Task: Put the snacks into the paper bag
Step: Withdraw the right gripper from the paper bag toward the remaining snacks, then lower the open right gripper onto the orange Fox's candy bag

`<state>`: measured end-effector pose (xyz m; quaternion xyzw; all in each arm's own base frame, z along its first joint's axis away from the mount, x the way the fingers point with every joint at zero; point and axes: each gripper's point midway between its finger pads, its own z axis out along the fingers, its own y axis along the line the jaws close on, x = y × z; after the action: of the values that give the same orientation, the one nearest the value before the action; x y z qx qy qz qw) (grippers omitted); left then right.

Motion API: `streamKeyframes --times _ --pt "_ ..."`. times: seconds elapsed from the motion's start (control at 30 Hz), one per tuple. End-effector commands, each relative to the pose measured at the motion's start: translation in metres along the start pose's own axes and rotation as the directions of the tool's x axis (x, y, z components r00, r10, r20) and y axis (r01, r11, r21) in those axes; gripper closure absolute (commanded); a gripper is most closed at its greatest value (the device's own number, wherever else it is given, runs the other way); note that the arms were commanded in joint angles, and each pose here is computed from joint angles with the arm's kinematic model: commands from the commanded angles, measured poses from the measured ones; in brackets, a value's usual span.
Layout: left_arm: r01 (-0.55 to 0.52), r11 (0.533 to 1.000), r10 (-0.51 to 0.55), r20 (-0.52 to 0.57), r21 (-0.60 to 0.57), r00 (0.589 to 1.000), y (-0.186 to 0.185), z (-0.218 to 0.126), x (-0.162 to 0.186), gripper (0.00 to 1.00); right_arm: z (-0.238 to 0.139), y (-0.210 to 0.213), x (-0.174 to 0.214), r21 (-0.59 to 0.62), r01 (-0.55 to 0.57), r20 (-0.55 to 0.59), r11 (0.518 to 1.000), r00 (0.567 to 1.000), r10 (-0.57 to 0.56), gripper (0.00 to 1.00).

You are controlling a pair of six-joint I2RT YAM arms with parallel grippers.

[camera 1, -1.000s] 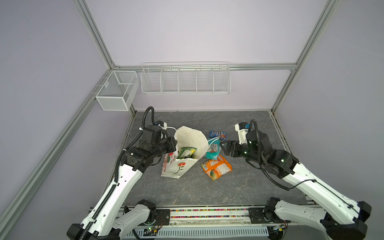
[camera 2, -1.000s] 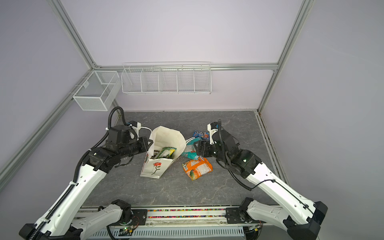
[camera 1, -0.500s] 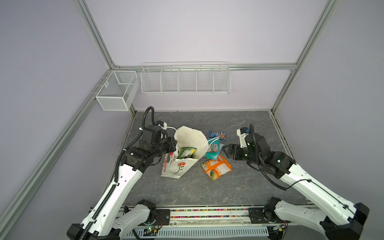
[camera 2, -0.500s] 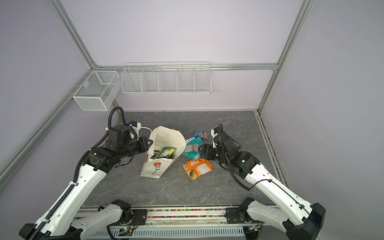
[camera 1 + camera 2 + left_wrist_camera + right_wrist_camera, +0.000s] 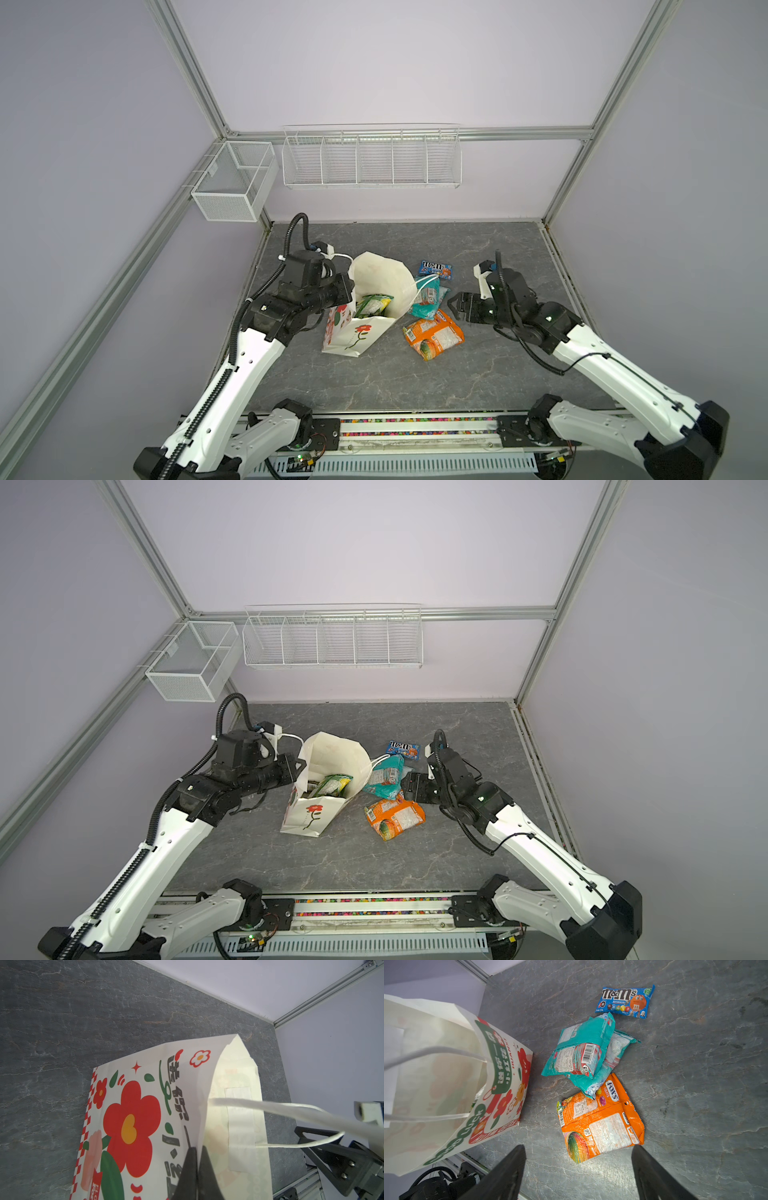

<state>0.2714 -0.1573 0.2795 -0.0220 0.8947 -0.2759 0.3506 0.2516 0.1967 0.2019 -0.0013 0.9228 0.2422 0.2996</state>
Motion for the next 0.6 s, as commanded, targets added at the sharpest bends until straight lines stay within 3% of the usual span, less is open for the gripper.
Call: streamKeyframes --times 0.0,0.57 --pt "0.005 1.000 -0.005 0.010 0.007 1.000 -0.002 -0.003 -0.001 1.00 0.011 -0.012 0.012 0.018 -0.033 -0.044 0.999 0.998 0.034 0.16" --pt "0.006 1.000 -0.006 0.006 0.009 1.000 -0.001 -0.001 0.002 1.00 0.047 -0.051 0.048 0.016 -0.222 -0.155 0.975 0.963 0.222 0.11"
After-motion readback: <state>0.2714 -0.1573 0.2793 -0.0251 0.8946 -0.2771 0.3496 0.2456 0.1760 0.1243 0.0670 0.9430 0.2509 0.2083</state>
